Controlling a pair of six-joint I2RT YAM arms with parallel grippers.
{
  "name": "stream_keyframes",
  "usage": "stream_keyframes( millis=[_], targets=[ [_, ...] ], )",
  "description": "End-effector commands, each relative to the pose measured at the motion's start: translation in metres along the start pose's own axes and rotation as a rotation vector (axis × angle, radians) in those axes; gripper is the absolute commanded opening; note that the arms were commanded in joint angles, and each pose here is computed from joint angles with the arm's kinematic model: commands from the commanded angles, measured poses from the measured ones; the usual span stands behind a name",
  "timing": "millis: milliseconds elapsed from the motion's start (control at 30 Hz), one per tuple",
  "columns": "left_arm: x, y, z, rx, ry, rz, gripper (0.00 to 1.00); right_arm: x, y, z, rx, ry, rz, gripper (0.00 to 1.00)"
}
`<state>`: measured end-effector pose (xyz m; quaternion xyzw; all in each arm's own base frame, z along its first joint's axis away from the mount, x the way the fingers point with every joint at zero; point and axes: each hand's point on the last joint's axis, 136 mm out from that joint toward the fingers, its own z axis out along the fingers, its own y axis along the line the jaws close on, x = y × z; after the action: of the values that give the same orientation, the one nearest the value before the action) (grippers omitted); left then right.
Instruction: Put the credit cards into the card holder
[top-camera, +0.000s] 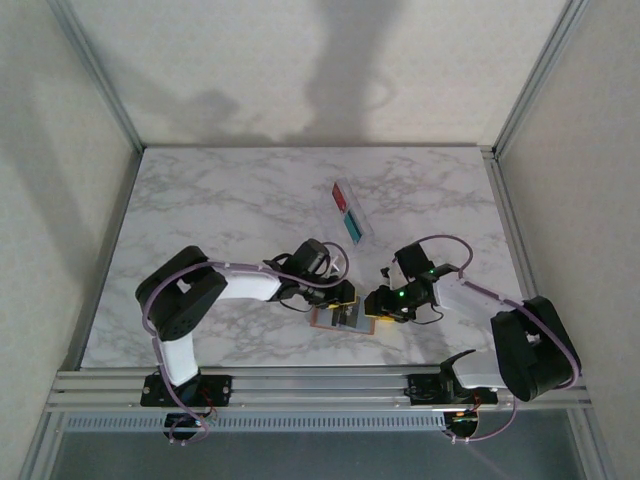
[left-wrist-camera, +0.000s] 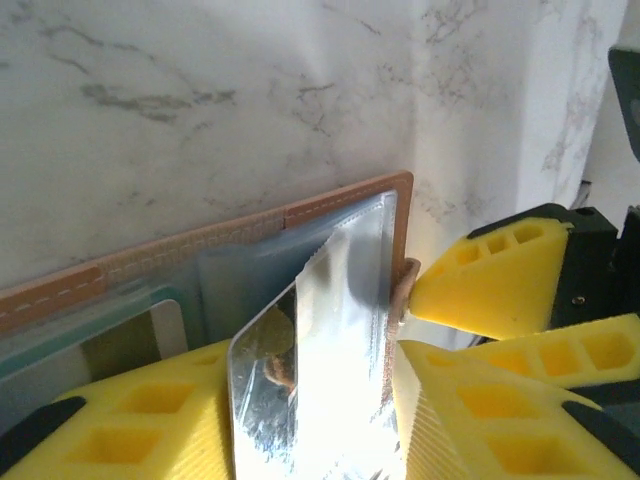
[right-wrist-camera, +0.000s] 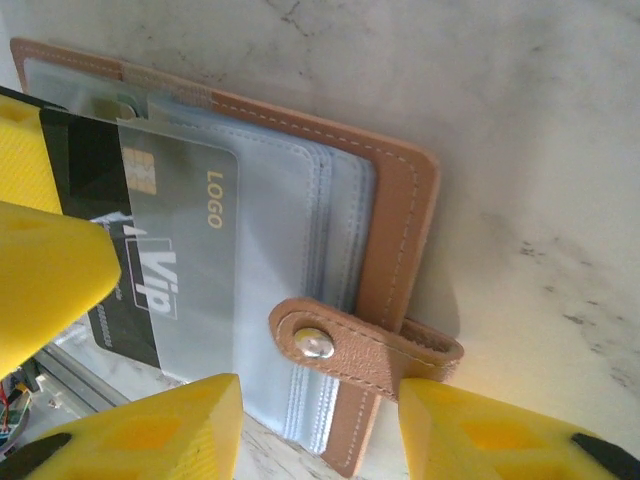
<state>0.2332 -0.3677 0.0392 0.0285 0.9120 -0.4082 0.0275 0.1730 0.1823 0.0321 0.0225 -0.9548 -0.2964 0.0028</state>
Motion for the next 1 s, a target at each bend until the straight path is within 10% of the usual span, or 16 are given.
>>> stream_keyframes(
  millis=[0,400,533,967],
  targets=[
    [0.002,0.02,-0.01,-0.141,-0.015,-0.008,0.46,0.008,-0.01,-0.002,0.05,0.009,-0.003,0.46],
    [-0.011,0.01,-0.035,-0.228,-0.088,-0.004,0.48,0.001,-0.002,-0.02,0.075,-0.04,-0.021,0.58],
    [-0.014,0.011,-0.052,-0.246,-0.134,0.01,0.46,-0.003,0.004,-0.034,0.149,-0.099,-0.061,0.99],
    [-0.003,0.052,-0.053,-0.2,-0.126,-0.026,0.22,-0.033,0.037,-0.004,0.336,-0.215,-0.137,0.99]
  ],
)
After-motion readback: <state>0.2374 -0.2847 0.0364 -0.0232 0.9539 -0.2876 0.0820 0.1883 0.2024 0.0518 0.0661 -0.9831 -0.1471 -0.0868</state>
